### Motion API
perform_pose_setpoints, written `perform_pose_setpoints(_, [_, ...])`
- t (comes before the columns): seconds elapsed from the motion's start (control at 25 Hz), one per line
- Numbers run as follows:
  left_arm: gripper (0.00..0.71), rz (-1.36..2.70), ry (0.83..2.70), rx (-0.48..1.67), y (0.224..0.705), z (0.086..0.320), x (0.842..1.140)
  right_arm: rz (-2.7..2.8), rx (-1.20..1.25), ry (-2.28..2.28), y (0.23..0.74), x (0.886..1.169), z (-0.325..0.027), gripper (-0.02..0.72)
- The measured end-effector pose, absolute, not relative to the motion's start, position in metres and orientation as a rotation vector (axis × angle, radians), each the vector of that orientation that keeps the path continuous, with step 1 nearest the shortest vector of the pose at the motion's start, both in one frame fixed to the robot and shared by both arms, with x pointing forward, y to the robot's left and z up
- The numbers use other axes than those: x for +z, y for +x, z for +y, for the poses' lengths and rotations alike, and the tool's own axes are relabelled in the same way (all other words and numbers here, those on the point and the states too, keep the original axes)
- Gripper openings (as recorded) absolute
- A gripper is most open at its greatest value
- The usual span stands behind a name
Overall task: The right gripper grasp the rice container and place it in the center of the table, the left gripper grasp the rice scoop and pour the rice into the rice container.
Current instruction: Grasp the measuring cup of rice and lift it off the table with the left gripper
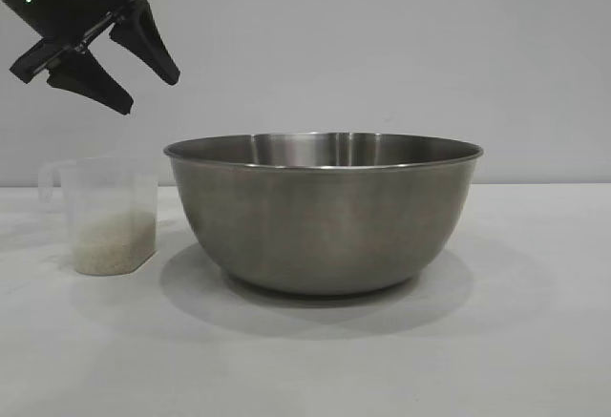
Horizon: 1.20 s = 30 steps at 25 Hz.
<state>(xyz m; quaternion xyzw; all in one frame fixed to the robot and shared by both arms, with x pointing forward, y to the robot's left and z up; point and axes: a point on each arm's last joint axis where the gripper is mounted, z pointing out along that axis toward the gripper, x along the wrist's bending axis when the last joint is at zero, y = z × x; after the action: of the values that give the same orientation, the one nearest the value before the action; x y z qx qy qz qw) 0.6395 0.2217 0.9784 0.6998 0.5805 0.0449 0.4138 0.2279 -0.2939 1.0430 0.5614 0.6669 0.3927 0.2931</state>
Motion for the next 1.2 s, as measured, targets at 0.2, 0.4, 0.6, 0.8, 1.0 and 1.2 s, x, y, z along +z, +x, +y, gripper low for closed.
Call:
perform_pose_setpoints(0.2, [0.461, 1.445, 1.863, 0.148, 0.632, 0.228, 0.986, 1.776, 1.046, 1.495, 0.228, 1.043, -0.294, 0.510])
perform_pose_setpoints(0.4, [0.461, 1.428, 1.982, 0.224, 0.618, 0.236, 1.008, 1.776, 1.046, 1.495, 0.228, 1.043, -0.294, 0.510])
perform_pose_setpoints(0.6, [0.461, 1.428, 2.102, 0.204, 0.599, 0.241, 1.026, 1.776, 1.046, 1.495, 0.228, 1.043, -0.294, 0.510])
perform_pose_setpoints(0.8, [0.461, 1.499, 2.186, 0.170, 0.583, 0.248, 1.035, 1.776, 1.046, 1.495, 0.228, 1.043, -0.294, 0.510])
perform_pose_setpoints(1.0, [0.461, 1.596, 2.196, 0.169, 0.570, 0.254, 1.047, 1.776, 1.046, 1.495, 0.228, 1.043, -0.294, 0.510])
perform_pose_setpoints(1.2, [0.461, 1.640, 2.186, 0.262, 0.556, 0.261, 1.069, 1.776, 1.046, 1.495, 0.228, 1.043, -0.294, 0.510])
